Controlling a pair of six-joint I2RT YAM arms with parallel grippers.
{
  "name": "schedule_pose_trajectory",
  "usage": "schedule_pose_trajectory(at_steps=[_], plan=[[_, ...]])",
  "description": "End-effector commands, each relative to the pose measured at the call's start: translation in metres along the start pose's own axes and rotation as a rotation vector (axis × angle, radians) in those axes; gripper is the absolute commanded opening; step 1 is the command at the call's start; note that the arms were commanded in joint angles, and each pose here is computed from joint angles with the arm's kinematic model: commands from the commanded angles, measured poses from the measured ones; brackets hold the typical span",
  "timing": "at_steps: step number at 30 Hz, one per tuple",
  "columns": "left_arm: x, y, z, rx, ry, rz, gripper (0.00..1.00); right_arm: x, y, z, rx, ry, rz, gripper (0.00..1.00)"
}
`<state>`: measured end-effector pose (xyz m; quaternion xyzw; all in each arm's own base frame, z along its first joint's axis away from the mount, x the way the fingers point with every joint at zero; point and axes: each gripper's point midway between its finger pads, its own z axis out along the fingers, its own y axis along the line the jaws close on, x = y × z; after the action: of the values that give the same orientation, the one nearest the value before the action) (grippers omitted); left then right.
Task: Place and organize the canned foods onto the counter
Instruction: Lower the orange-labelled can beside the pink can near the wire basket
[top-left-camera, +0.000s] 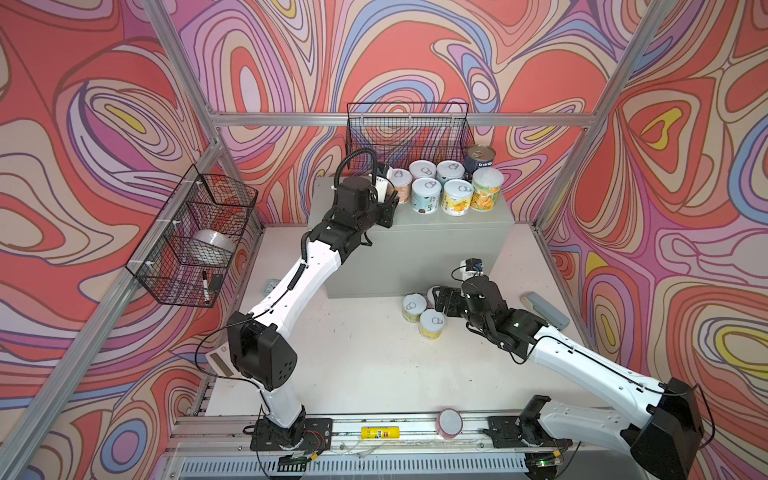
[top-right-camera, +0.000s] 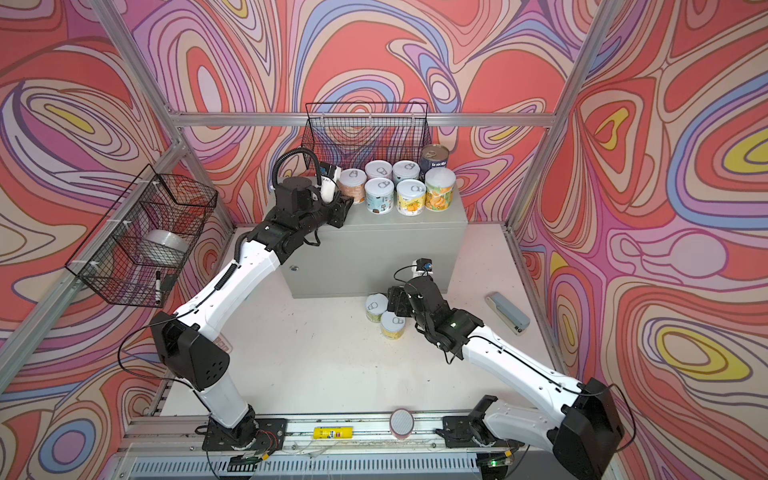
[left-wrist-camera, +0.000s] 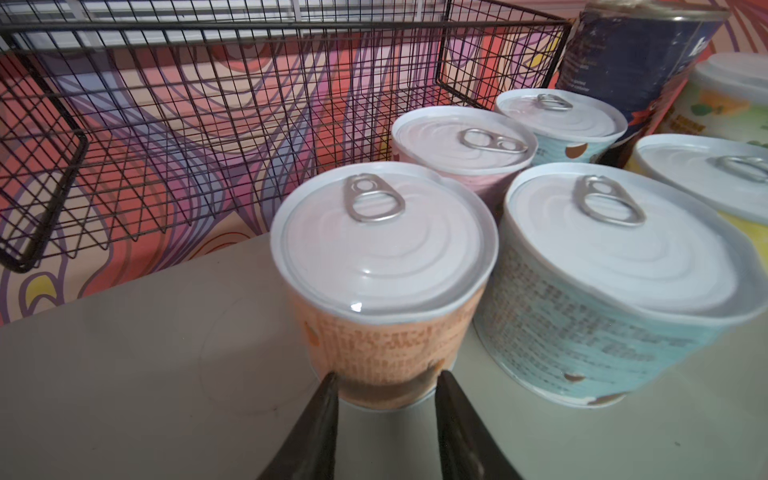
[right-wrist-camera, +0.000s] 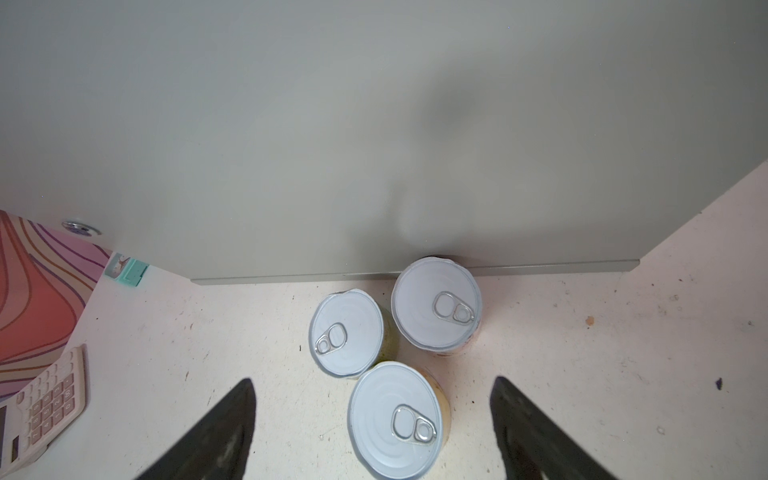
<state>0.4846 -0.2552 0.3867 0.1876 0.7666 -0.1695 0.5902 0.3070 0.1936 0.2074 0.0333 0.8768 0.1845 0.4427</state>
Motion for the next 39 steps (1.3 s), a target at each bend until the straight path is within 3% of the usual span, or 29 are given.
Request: schedule_pose_trajectory(at_steps=[1,16,39], plan=[[-0.011,0.006,0.007,-0.020,-0.037,-0.012,0.40,-0.006,-0.001,-0.004,0.012,-0.015,-0.006,0.91],[-0.015,0.027,0.011,-0.126,-0.061,-0.024,0.42,-0.006,0.002,0.001,0.012,-0.011,-0.009,0.91],[-0.019,0.041,0.020,-0.176,-0.087,-0.039,0.46,-0.007,0.003,0.003,0.018,-0.010,-0.012,0.91]])
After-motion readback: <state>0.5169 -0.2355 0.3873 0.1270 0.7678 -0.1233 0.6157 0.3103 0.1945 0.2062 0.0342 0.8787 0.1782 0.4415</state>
